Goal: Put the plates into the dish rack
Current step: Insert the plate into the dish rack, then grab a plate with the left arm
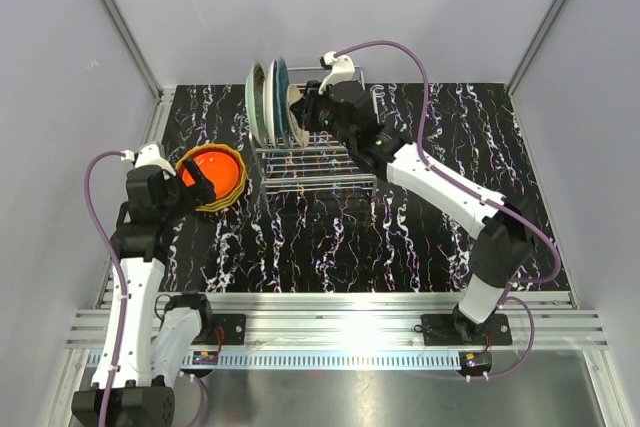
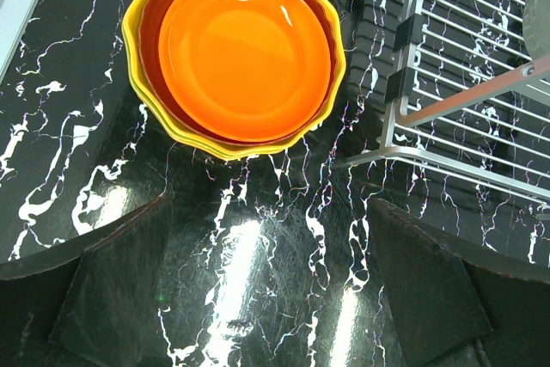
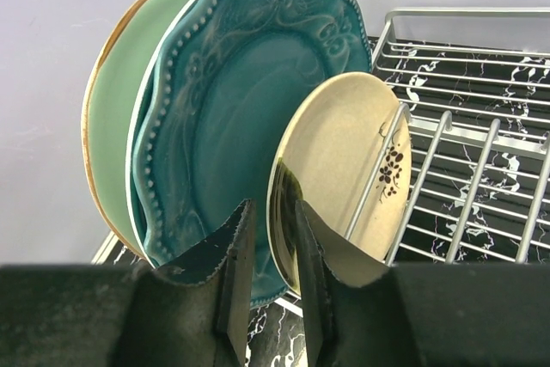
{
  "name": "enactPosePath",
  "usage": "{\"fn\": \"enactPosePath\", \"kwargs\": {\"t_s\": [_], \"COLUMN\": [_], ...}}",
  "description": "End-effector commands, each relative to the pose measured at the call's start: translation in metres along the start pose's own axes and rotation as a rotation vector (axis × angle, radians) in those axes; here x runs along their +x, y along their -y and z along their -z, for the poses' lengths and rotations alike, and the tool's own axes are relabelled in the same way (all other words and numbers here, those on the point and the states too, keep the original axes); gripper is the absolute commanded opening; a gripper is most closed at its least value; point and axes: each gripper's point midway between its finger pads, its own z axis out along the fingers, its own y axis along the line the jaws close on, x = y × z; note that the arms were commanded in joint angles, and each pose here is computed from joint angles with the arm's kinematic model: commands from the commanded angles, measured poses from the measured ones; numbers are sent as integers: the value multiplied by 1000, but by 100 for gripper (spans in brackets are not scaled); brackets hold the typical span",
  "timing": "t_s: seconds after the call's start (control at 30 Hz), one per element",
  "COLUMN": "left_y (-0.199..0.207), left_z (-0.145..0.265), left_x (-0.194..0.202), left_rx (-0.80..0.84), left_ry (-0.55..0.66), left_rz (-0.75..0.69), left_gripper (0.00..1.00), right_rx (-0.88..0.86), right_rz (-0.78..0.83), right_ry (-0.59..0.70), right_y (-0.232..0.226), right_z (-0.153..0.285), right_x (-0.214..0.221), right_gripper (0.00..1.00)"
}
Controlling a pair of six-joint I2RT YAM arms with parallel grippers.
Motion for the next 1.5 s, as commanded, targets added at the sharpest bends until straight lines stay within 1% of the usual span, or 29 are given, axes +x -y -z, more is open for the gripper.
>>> {"fn": "enactPosePath", "kwargs": {"t_s": [0.0,0.17,0.2,0.27,0.3,0.37,0.4,0.47,0.5,0.53,0.57,0.6,0.73,0.8,0.83,0.87,0.9,0.93,1.0,1.03,1.1,1.13,1.17,1.23,1.27,1.33,1.37,1.4,1.47], "left_y": [8,8,8,3,2,0,-1,-4,-5,-8,-8,-10,-15,-19,-25,-29,-34,-38,-43,-42,-42,-41,-40,-30,-27,-31,-33,-28,-27], "left_z": [3,3,3,2,1,1,1,0,-1,-1,-2,-3,-8,-11,-12,-13,-16,-17,-24,-26,-31,-32,-35,-36,-40,-44,-53,-56,-71], "left_x": [-20,-19,-19,-21,-21,-21,-21,-21,-20,-21,-20,-19,-17,-15,-15,-13,-11,-10,-4,-4,-2,-3,0,-16,-28,-40,-41,-52,-51], "left_rx": [35,35,33,7,1,-11,-17,-35,-43,-57,-61,-70,-103,-129,-160,-187,-215,-240,-260,-253,-260,-260,-261,-232,-234,-280,-291,-284,-283], "left_ry": [79,76,75,83,82,84,82,80,76,79,76,71,53,41,41,31,11,0,-30,-41,-72,-84,-120,-113,-102,-96,-120,-110,-158], "left_rz": [-17,-17,-17,-17,-15,-14,-13,-12,-12,-9,-10,-9,1,3,3,11,14,13,22,26,28,36,43,58,53,43,31,22,3], "left_gripper": [99,99,99,99,99,99,99,99,99,99,99,99,99,99,99,99,99,99,99,99,99,99,99,98,94,92,91,90,87], "right_rx": [-16,-32,-41,-43,-51,-48,-57,-56,-78,-88,-86,-105,-115,-94,-71,-60,-57,-39,-32,-21,-16,-10,-7,9,15,26,29,31,26], "right_rz": [-13,-18,-20,-20,-22,-18,-24,-22,-27,-23,-16,-17,19,31,34,36,26,26,20,22,29,39,42,60,62,75,74,77,75], "right_ry": [60,69,84,83,99,97,120,110,133,133,112,130,95,78,47,45,73,50,73,53,63,46,55,41,51,47,63,65,78], "right_y": [-7,-11,-14,-14,-16,-14,-17,-13,-17,-18,-13,-16,-5,8,19,24,27,36,43,50,55,59,60,67,70,75,76,77,77], "right_z": [5,15,21,27,36,45,57,68,83,89,94,110,140,156,159,163,175,178,190,191,199,200,205,207,210,212,215,217,221], "right_x": [-29,-38,-45,-47,-55,-55,-66,-61,-71,-71,-60,-68,-46,-31,-11,-6,-10,7,10,24,27,36,35,45,44,50,47,47,46], "right_gripper": [32,34,35,37,38,40,41,43,43,44,45,46,48,50,50,50,51,51,45,41,35,29,27,23,22,20,19,19,18]}}
